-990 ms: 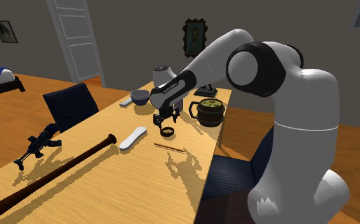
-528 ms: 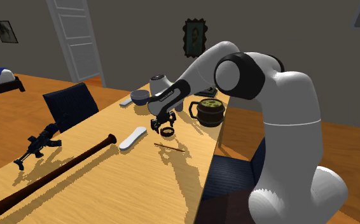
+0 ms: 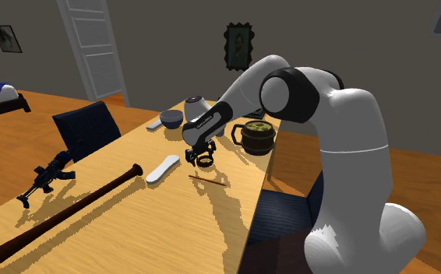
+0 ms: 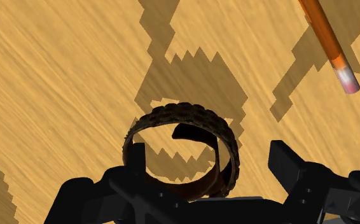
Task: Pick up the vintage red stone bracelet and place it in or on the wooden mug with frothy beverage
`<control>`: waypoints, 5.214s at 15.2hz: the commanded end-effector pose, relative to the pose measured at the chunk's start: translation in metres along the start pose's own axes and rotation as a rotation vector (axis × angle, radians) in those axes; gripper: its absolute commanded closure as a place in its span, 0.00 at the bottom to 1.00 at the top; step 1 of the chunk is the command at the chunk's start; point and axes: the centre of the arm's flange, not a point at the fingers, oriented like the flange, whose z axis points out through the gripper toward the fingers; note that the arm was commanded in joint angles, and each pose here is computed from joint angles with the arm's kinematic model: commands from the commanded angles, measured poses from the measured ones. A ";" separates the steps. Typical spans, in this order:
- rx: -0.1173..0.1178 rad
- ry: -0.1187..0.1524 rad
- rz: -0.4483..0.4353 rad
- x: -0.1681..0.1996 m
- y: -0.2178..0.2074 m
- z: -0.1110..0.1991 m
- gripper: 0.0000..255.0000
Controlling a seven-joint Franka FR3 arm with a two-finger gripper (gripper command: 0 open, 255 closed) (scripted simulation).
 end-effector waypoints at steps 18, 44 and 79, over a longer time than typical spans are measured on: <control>0.000 0.000 0.000 0.004 0.004 -0.031 1.00; 0.000 0.000 0.000 0.020 0.022 -0.166 1.00; 0.000 0.000 0.000 0.008 0.322 -0.180 1.00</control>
